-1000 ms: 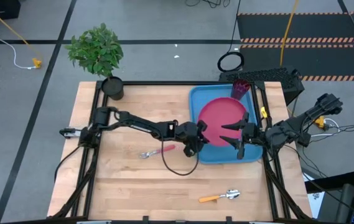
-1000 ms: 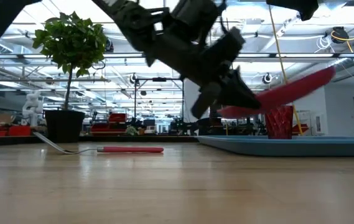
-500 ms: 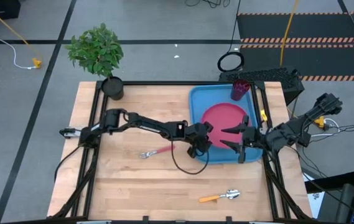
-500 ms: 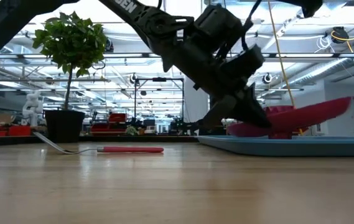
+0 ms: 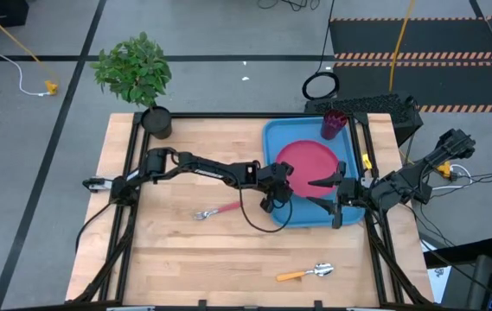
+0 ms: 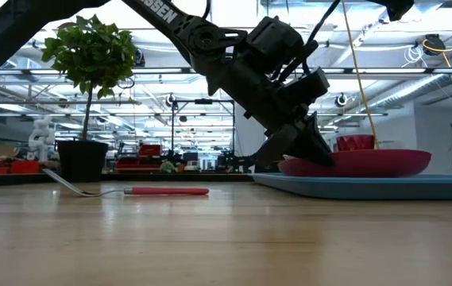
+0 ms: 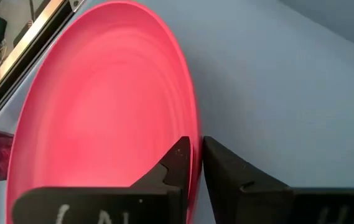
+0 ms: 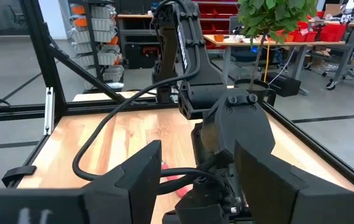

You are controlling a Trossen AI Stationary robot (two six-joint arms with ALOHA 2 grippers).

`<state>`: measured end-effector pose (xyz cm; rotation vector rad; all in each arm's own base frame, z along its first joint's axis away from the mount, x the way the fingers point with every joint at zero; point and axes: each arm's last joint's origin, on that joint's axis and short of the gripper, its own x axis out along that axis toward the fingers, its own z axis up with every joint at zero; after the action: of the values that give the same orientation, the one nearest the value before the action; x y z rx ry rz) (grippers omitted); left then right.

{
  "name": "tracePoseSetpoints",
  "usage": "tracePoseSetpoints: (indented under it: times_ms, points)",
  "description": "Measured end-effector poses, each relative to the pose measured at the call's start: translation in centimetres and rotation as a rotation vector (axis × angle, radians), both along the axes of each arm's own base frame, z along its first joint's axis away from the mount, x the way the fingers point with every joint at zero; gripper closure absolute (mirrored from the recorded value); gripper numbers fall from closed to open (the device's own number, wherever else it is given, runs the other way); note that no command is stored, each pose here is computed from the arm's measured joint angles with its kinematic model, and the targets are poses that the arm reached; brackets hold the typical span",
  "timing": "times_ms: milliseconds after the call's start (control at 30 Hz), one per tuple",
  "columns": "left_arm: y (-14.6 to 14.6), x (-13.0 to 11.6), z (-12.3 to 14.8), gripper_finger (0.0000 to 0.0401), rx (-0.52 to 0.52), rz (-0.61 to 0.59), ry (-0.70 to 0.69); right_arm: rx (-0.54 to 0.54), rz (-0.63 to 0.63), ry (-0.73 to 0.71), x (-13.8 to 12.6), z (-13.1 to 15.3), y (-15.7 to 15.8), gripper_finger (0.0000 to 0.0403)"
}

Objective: Pick and place plate/cup/fork/spoon on tray
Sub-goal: Put the pink plate on the blue tray

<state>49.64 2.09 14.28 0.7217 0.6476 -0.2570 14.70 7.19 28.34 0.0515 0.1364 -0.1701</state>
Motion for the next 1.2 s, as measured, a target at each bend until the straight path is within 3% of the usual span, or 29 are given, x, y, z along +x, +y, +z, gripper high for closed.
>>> tracePoseSetpoints:
  times_ms: [733, 1000, 1200]
  points:
    - [0.9, -0.1, 0.0, 0.0349, -0.053, 0.038, 0.006, -0.003, 0.000, -0.001, 0.0, 0.0, 0.0, 0.0209]
    - [0.8, 0.1, 0.2, 0.0255, -0.117, 0.122, -0.036, -0.011, 0.001, 0.001, 0.0, 0.0, 0.0, 0.0209]
    - [-1.4, -0.2, 2.2, 0.0208, -0.134, 0.199, -0.046, -0.019, 0.002, 0.003, 0.0, 0.0, 0.0, 0.0209]
